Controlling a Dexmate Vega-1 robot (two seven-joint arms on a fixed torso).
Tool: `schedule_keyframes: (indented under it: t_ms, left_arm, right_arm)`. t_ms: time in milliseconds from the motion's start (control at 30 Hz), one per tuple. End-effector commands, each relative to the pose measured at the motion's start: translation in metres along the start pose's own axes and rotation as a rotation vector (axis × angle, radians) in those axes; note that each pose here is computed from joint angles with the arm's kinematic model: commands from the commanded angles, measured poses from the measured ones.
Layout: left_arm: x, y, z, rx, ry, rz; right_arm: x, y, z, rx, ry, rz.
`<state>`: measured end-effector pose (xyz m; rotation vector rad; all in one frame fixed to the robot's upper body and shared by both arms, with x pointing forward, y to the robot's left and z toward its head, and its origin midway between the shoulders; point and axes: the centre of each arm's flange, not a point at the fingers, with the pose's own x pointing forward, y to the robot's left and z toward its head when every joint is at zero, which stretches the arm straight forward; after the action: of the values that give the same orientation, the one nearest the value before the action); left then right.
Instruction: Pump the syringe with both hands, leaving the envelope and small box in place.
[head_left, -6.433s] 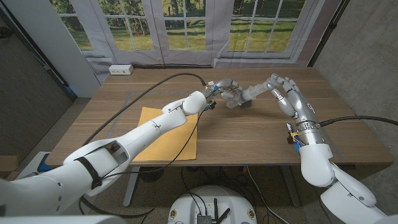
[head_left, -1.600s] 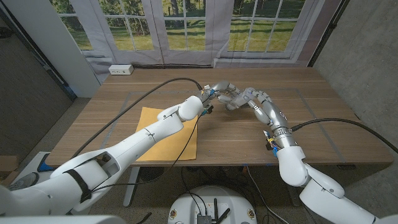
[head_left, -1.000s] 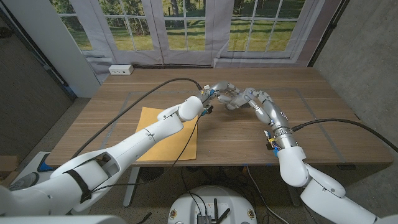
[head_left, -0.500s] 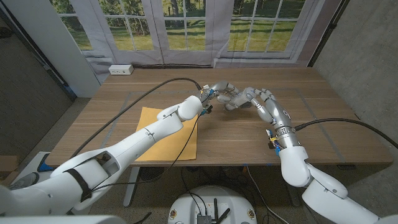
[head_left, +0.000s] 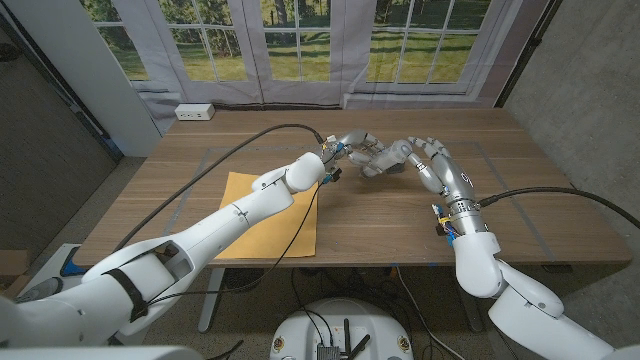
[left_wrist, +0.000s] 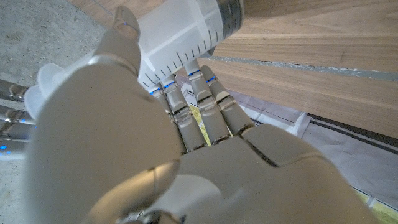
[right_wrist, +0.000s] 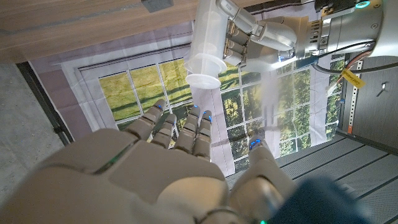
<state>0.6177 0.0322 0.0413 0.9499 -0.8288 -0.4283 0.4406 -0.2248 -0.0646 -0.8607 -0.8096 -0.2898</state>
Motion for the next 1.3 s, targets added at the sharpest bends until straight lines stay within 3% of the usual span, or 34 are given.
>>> schedule_keyframes:
  t_ms: [33,533,967,1300]
  left_arm:
    - [-0.005,0.007,-0.001,0.021,0.007,-0.008]
    - [-0.012,0.017,0.003,0.063,0.04,-0.018]
    - [-0.014,0.038,0.01,0.231,0.059,-0.054]
    - [-0.017,0.045,0.015,0.327,0.059,-0.077]
  right_arm:
    - [0.006,-0.009,-0.003,0.004,0.004,-0.017]
    - [0.014,-0.016,-0.015,0.061,0.031,-0.012]
    - [0.02,-0.02,-0.028,0.107,0.033,-0.034]
    - [0.025,-0.021,-0.034,0.175,0.033,-0.058]
